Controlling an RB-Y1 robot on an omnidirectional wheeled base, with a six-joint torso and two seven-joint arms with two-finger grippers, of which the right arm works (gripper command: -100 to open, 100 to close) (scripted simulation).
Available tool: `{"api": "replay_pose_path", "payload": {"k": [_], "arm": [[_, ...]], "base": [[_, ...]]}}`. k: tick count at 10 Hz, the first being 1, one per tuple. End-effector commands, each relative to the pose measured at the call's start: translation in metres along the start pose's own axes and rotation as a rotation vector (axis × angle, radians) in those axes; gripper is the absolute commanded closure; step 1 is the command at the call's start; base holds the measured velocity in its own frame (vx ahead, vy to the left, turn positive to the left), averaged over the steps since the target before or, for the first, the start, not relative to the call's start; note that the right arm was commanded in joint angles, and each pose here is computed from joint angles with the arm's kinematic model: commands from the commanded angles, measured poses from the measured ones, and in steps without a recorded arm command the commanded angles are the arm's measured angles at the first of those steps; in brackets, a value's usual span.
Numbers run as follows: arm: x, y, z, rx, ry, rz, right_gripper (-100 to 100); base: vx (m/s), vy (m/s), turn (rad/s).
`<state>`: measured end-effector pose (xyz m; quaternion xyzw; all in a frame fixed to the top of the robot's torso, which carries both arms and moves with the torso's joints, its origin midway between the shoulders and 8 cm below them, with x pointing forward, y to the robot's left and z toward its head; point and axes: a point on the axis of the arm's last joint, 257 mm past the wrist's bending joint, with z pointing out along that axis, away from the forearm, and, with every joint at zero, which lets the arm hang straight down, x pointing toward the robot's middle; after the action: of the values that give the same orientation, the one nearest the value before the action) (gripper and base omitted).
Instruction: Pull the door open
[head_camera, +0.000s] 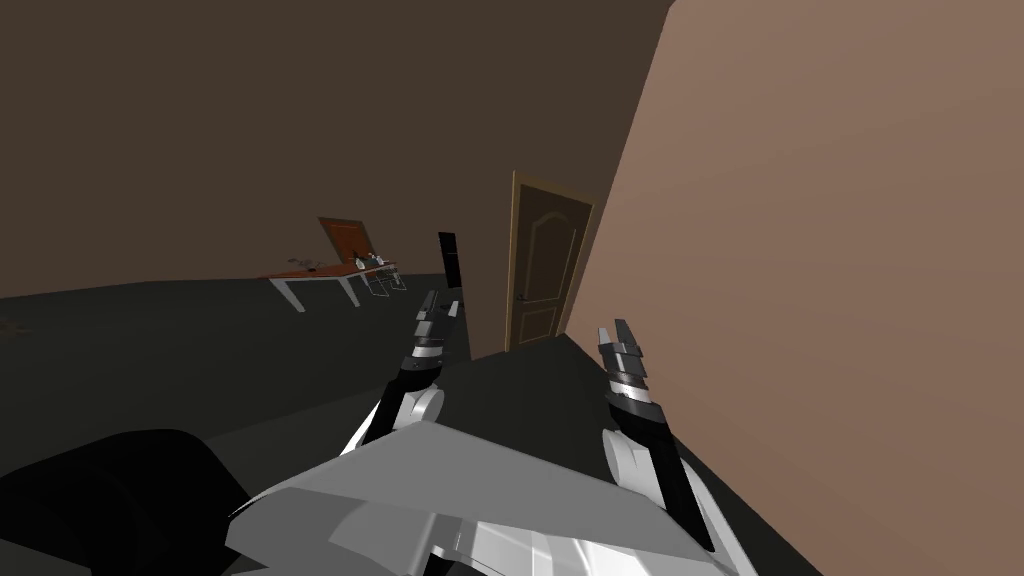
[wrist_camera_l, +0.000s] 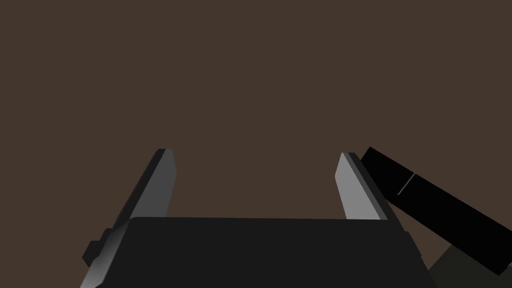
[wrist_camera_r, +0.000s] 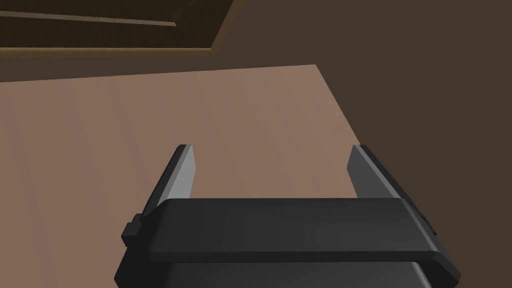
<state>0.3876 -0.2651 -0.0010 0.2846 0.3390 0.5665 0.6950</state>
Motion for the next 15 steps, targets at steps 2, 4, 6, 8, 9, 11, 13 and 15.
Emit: {"api": "replay_pose_path", "payload": {"k": [2,4,6,8,9,11,13,15], "arm": [[0.002,-0.022,-0.0023,0.030,0.008,0.013,-100],[0.003,-0.041,-0.0040,0.056,0.014,0.023,-100],[0.004,-0.052,-0.0053,0.071,0.016,0.028,-100],[0.005,-0.072,-0.0077,0.099,0.021,0.038,-100],[0.005,-0.081,-0.0083,0.110,0.022,0.043,-100],[0.006,-0.100,-0.0102,0.135,0.025,0.053,-100],[0.006,-0.115,-0.0144,0.162,0.026,0.057,-100],[0.005,-0.132,-0.0156,0.183,0.027,0.066,-100]], "base": [[0.080,-0.017,0.136],[0.082,-0.022,0.141],[0.066,-0.025,0.094],[0.060,-0.018,0.127],[0.077,-0.019,0.172],[0.083,-0.044,0.168],[0.069,-0.020,0.083],[0.087,-0.037,0.195]]}}
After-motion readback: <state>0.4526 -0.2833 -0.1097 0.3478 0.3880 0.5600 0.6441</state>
